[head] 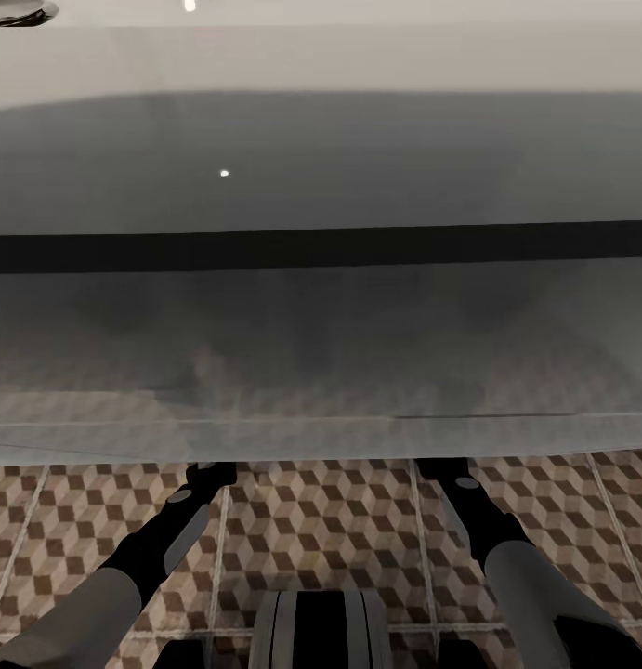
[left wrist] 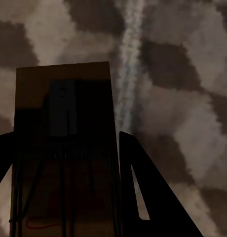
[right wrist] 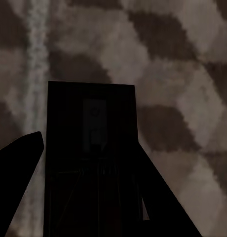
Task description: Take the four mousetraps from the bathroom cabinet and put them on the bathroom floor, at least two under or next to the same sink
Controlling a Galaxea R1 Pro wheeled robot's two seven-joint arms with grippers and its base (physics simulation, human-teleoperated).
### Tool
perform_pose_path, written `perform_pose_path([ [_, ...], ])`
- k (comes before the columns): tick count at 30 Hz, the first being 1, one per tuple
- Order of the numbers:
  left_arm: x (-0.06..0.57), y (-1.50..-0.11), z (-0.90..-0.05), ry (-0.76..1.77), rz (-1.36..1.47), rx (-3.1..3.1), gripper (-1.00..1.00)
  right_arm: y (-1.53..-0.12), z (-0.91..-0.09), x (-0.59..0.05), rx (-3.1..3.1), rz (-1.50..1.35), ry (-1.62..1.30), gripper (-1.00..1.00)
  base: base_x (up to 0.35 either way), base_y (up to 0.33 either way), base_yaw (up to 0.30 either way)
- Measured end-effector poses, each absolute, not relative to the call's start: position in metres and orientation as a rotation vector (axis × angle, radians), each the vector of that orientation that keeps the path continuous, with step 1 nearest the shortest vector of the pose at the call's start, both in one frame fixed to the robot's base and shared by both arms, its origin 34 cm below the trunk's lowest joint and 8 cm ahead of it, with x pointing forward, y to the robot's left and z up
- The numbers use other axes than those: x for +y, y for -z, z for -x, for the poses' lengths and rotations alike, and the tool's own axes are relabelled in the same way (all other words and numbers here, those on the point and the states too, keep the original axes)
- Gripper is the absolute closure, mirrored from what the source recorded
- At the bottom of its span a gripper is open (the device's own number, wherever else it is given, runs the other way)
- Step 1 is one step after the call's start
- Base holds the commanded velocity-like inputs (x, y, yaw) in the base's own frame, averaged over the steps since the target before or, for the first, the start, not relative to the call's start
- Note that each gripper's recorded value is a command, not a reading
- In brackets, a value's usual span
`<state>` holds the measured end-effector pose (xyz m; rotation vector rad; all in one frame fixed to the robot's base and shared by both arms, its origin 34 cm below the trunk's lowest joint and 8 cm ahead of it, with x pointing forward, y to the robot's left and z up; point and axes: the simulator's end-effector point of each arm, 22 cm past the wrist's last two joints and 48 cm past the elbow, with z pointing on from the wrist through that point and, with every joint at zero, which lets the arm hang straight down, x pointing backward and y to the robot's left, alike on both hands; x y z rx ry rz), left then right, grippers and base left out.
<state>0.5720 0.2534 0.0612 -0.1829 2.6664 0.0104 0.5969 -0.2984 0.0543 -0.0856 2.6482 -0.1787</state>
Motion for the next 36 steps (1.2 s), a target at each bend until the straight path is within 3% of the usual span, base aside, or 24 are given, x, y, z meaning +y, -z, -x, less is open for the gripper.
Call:
perform_pose_path([
  [23,0.266,-0.050,-0.549,-0.030,0.232,2.804,1.00,-0.054,-0.598,-0.298,2.647,0.085,0.178,1.00,0.000,0.000,0.000],
  [36,0.242,-0.055,-0.567,0.009,0.234,2.781,1.00,-0.054,-0.597,-0.295,2.650,0.086,0.173,1.00,0.000,0.000,0.000],
])
